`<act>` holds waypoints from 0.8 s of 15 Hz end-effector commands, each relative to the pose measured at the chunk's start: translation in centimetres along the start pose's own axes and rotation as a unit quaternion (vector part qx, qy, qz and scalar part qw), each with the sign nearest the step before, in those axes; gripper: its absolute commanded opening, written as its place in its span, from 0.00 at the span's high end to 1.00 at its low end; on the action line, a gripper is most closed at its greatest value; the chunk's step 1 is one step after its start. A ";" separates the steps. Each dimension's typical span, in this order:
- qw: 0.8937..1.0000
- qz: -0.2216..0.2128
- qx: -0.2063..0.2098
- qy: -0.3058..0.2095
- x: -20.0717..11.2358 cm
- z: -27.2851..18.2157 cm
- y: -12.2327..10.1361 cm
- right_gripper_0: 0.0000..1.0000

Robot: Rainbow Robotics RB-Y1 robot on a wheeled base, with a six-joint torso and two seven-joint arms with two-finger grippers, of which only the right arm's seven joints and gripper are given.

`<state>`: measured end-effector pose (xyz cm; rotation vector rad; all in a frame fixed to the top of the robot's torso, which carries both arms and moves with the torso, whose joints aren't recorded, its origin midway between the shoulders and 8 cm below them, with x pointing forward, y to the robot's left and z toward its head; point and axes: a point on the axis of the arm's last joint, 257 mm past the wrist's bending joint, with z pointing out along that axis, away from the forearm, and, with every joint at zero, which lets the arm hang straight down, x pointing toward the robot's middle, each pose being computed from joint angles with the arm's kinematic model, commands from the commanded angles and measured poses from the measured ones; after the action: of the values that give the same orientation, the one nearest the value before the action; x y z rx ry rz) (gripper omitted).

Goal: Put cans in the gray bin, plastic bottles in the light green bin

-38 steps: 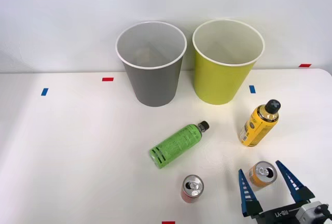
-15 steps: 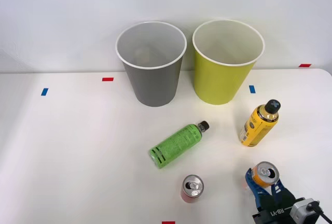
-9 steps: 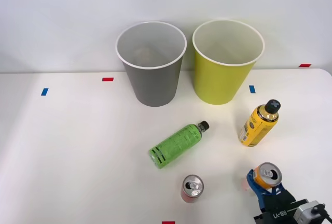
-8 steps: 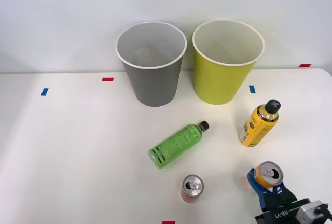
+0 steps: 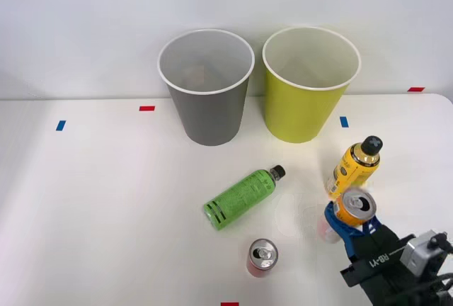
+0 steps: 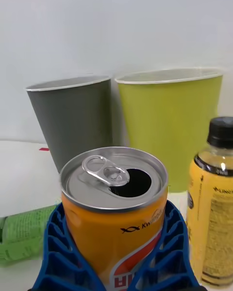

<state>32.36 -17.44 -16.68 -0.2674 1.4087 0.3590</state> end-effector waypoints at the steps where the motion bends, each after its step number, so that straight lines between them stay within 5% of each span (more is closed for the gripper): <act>1: 1.000 0.000 -0.021 -0.011 -4.2 2.8 1.1 1.00; 6: 0.995 0.053 -0.072 -0.053 -9.5 7.4 3.8 1.00; 12: 0.989 0.065 -0.122 -0.046 -14.7 14.9 6.8 1.00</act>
<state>40.48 -7.76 -1.00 -0.3556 1.2818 0.6193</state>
